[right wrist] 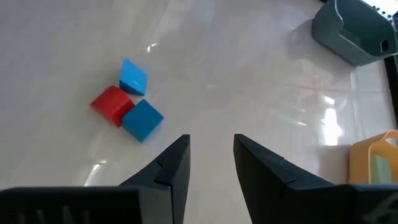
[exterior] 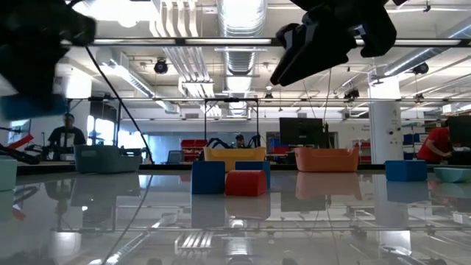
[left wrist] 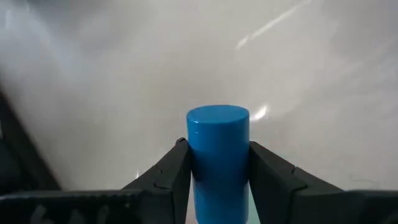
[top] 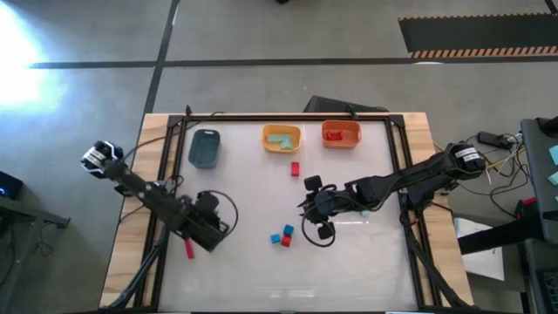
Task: Sort & place blocks by color
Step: Put the blue cylindrical block into the dark blue bin
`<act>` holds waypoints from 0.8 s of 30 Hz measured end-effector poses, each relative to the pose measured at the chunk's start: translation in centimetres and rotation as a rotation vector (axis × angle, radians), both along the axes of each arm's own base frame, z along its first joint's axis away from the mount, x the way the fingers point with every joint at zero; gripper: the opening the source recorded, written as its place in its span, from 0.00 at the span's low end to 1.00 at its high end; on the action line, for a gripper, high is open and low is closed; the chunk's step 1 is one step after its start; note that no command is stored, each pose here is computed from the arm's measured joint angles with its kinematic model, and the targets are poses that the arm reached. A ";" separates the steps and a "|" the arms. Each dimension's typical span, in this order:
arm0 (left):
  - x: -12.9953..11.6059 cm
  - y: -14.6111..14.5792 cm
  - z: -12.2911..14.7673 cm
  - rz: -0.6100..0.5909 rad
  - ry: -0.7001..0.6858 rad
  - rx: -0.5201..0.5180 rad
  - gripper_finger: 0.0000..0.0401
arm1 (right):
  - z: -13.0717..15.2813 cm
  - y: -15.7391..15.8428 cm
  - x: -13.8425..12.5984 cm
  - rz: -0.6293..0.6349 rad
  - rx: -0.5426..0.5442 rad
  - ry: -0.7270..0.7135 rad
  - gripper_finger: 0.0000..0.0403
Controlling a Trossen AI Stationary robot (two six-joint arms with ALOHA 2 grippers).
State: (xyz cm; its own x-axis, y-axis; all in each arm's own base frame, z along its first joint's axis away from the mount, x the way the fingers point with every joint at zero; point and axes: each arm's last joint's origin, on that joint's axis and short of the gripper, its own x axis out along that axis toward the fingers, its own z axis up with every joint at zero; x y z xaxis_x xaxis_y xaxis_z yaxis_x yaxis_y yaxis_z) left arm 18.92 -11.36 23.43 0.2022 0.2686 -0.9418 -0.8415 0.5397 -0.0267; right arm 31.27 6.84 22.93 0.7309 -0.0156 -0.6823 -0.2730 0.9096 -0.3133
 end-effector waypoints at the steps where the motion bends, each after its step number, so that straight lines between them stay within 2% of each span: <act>1: 0.3 0.4 0.7 -0.029 -0.038 0.038 0.28 | 0.1 -0.1 0.0 0.001 -0.003 -0.003 0.28; 7: 1.8 3.3 5.3 -0.176 -0.226 0.410 0.28 | 0.8 -0.1 0.2 0.062 0.014 -0.054 0.29; 11: 2.6 6.0 7.0 -0.263 -0.234 0.519 0.28 | 1.5 -0.2 0.0 0.085 0.002 -0.095 0.27; 14: 2.9 8.4 7.8 -0.284 -0.236 0.542 0.28 | 2.7 -0.7 -0.5 0.093 -0.014 -0.134 0.26; 17: 2.9 11.1 7.6 -0.285 -0.188 0.520 0.28 | 4.1 -1.4 -1.3 0.076 -0.012 -0.181 0.23; 20: 2.5 14.0 6.7 -0.221 -0.109 0.511 0.28 | 5.0 -2.2 -2.3 0.057 -0.010 -0.218 0.21; 24: 1.4 18.2 4.4 -0.069 0.009 0.456 0.28 | 5.3 -3.1 -3.4 0.036 -0.015 -0.272 0.18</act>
State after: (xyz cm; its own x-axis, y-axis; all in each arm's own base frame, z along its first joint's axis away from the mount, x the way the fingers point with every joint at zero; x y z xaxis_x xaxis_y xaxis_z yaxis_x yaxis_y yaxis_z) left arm 20.34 6.86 27.82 0.2266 0.6424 -0.7321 -0.8021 0.5495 0.2339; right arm 27.89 3.70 28.28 0.8877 0.0053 -0.4603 -0.2092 0.8953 -0.3932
